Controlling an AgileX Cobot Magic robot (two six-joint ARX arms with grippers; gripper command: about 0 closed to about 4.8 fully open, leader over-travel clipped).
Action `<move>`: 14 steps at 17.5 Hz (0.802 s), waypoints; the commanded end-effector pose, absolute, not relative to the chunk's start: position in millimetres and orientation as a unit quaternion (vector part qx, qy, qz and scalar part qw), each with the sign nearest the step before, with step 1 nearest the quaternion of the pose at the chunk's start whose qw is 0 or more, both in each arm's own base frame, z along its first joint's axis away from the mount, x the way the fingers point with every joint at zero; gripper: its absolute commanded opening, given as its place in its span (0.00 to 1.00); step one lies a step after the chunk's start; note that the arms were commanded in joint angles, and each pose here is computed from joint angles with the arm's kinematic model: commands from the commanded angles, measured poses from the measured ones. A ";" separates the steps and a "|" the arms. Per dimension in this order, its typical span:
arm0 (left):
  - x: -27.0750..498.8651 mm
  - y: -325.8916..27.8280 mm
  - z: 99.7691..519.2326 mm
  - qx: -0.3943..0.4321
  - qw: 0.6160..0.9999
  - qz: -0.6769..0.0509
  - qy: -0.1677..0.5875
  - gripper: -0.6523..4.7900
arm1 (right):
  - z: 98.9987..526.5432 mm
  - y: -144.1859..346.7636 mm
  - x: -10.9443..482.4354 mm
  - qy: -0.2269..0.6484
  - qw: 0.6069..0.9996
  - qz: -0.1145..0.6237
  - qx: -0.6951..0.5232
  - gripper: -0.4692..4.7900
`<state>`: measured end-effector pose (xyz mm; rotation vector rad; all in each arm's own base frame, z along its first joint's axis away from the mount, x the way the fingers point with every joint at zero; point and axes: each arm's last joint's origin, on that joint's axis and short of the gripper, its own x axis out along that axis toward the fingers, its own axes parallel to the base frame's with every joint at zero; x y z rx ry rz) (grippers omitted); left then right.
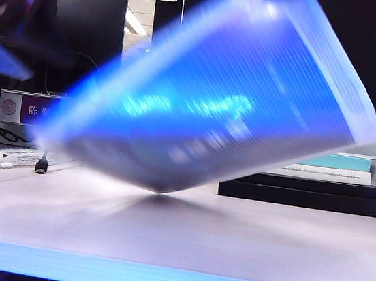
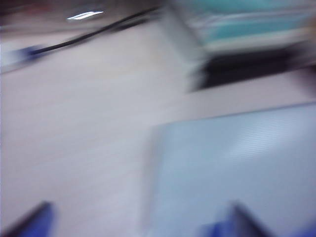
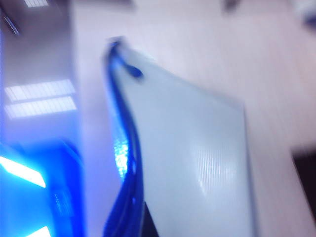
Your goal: Pick up the transparent plastic file bag with a blue zipper and open its zipper.
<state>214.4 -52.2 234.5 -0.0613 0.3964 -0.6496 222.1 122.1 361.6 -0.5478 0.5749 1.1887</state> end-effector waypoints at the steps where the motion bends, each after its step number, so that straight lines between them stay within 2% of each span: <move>1: 215.4 -56.6 250.7 -0.103 0.903 -0.389 0.152 1.00 | 344.2 120.4 238.5 0.336 0.760 0.444 -0.334 0.09; 2: 215.6 -56.6 251.6 -0.107 0.903 -0.389 0.149 1.00 | 338.6 115.5 245.3 0.366 0.763 0.388 -0.364 0.09; 3: 215.7 -56.6 252.0 -0.107 0.903 -0.388 0.148 1.00 | 335.1 112.0 250.5 0.388 0.769 0.344 -0.373 0.14; 4: 215.7 -56.6 252.0 -0.107 0.903 -0.388 0.148 1.00 | 333.3 110.3 252.9 0.399 0.772 0.325 -0.372 0.29; 5: 215.7 -56.6 252.1 -0.107 0.903 -0.388 0.147 1.00 | 332.5 103.7 256.1 0.410 0.780 0.311 -0.356 0.65; 6: 215.9 -56.6 252.6 -0.106 0.904 -0.388 0.144 1.00 | 333.0 97.1 258.6 0.415 0.790 0.308 -0.331 0.80; 9: 216.6 -56.6 255.7 -0.103 0.906 -0.390 0.128 1.00 | 340.6 85.2 257.2 0.400 0.811 0.336 -0.261 0.81; 10: 216.8 -56.6 257.4 -0.100 0.907 -0.391 0.119 1.00 | 347.0 80.6 257.0 0.388 0.833 0.322 -0.228 0.79; 12: 217.4 -56.3 262.2 -0.095 0.913 -0.386 0.094 1.00 | 367.7 64.5 254.2 0.339 0.886 0.277 -0.149 0.67; 14: 215.1 -51.6 268.1 -0.087 0.930 -0.350 0.073 1.00 | 390.2 45.9 244.7 0.278 0.920 0.268 -0.073 0.67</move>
